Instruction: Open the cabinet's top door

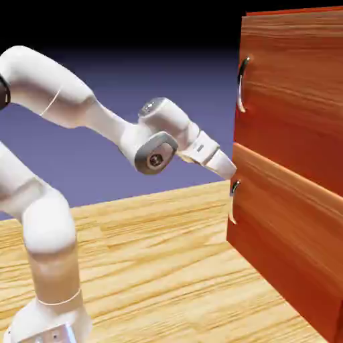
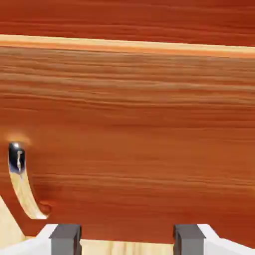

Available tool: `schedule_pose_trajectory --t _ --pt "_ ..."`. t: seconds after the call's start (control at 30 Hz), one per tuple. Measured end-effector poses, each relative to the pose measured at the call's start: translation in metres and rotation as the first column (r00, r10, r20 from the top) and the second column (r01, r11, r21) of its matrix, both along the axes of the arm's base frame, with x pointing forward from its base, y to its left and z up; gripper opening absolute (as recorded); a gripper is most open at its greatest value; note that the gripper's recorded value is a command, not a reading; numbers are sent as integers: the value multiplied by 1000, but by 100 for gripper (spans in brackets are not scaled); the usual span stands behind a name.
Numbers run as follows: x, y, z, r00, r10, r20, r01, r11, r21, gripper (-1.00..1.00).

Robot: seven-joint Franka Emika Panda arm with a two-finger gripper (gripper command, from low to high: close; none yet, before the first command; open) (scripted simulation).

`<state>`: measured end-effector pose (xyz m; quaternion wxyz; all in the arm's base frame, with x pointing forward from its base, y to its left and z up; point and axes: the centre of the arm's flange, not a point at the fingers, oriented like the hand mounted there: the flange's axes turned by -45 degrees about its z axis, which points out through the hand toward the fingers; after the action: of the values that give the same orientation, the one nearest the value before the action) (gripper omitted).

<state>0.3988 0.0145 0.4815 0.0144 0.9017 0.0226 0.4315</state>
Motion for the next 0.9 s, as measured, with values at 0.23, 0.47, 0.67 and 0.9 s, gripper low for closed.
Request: schedule_pose_trajectory --t 0.23,0.47,0.67,0.9 --pt "19 34 51 972 -14 233 18 1000 -13 0" --pt "31 74 88 900 -23 436 26 1000 -2 0" --pt "36 109 107 815 -43 578 30 999 33 0" --pt "61 124 111 780 -52 624 31 999 44 0"
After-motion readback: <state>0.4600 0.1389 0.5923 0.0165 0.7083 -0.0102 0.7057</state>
